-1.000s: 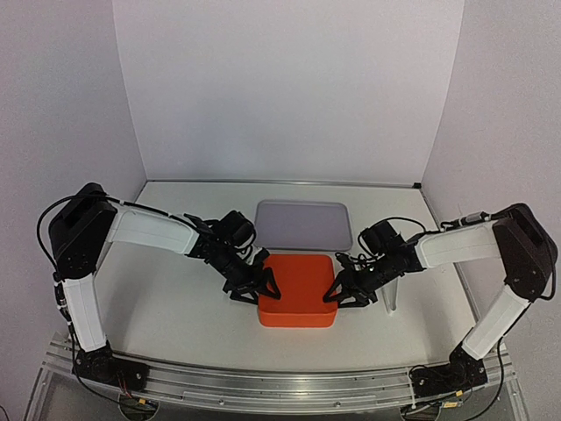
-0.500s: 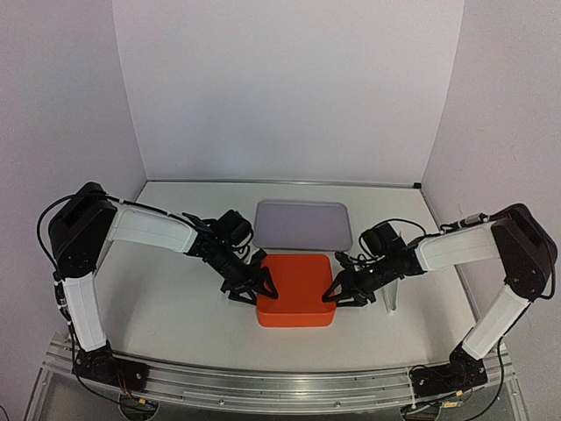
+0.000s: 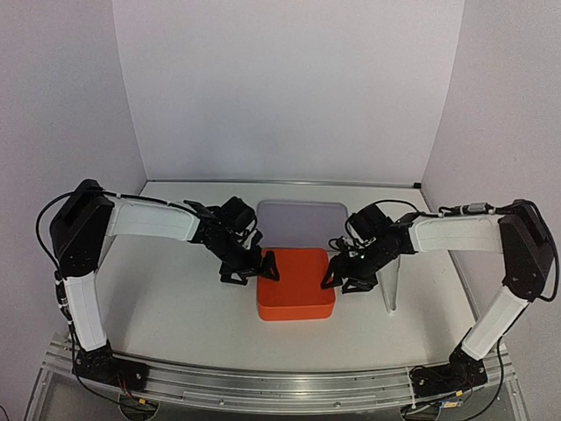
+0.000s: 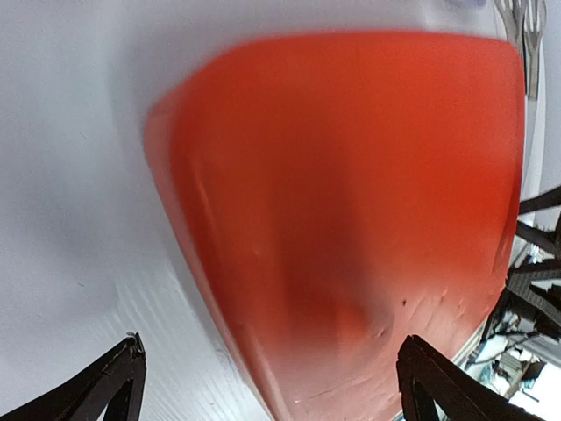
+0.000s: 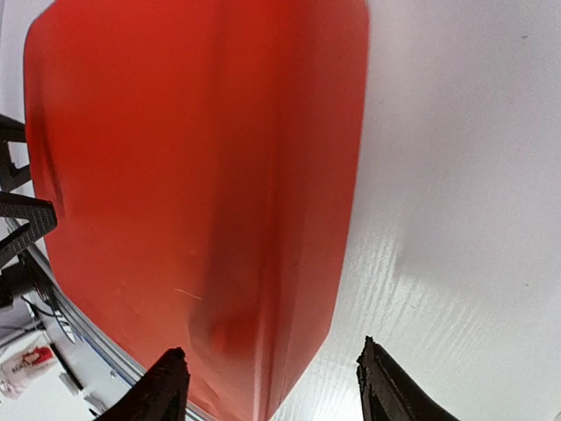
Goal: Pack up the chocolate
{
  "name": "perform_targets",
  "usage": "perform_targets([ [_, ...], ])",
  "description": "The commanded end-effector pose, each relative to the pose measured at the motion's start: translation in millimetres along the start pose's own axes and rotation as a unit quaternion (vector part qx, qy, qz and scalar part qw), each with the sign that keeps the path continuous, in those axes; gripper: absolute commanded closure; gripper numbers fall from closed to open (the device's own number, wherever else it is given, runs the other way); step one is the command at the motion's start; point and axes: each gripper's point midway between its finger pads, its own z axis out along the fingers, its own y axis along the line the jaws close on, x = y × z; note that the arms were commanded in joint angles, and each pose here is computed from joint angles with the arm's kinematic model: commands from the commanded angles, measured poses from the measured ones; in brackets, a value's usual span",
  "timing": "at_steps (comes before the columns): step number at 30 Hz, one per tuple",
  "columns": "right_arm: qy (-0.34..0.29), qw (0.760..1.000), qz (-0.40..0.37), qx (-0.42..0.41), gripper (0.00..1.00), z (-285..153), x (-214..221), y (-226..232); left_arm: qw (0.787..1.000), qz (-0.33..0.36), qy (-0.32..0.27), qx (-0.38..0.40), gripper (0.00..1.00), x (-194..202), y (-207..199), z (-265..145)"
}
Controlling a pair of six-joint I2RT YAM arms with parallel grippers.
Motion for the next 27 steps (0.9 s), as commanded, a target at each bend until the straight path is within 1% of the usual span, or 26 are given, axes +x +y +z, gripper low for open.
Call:
perform_targets([
  [1,-0.050,0.998,-0.018,0.036,0.23,-37.1,-24.4,8.0,0.992,0.033,-0.104,-0.066,0.00,-51.7,-4.2,-53.4],
  [3,-0.075,0.996,-0.021,0.033,0.13,-54.9,-30.4,12.7,0.985,0.038,-0.137,-0.096,0.00,-61.6,-3.2,-78.2],
  [6,-0.116,0.992,-0.004,0.038,0.10,-79.6,-39.5,8.1,0.971,0.032,-0.203,-0.122,0.00,-78.8,-2.0,-124.6],
  [9,-0.173,0.982,0.041,0.067,0.09,-106.1,-52.7,-16.1,0.954,-0.001,-0.265,-0.139,0.00,-95.0,12.4,-170.9],
  [11,-0.221,0.967,0.077,0.103,0.08,-127.0,-61.1,-41.3,0.936,-0.040,-0.314,-0.157,0.00,-104.5,35.1,-203.8],
  [13,-0.268,0.945,0.111,0.151,0.07,-146.5,-65.1,-70.9,0.920,-0.083,-0.348,-0.161,0.00,-110.1,63.9,-229.6],
  [15,-0.314,0.918,0.128,0.206,0.06,-168.3,-66.0,-95.5,0.904,-0.128,-0.374,-0.162,0.00,-111.2,94.6,-251.7],
  [17,-0.344,0.898,0.130,0.241,0.06,-184.2,-64.1,-108.1,0.894,-0.153,-0.384,-0.175,0.00,-105.0,117.4,-260.5],
  [19,-0.359,0.887,0.123,0.262,0.05,-194.4,-60.9,-114.7,0.885,-0.165,-0.396,-0.182,0.00,-98.4,128.1,-268.2],
  [24,-0.378,0.874,0.123,0.278,0.04,-205.4,-51.7,-123.6,0.874,-0.179,-0.415,-0.177,0.00,-89.0,135.2,-276.0],
  [27,-0.391,0.867,0.126,0.280,0.04,-212.9,-50.2,-124.3,0.873,-0.182,-0.418,-0.174,0.00,-86.2,136.3,-276.3],
])
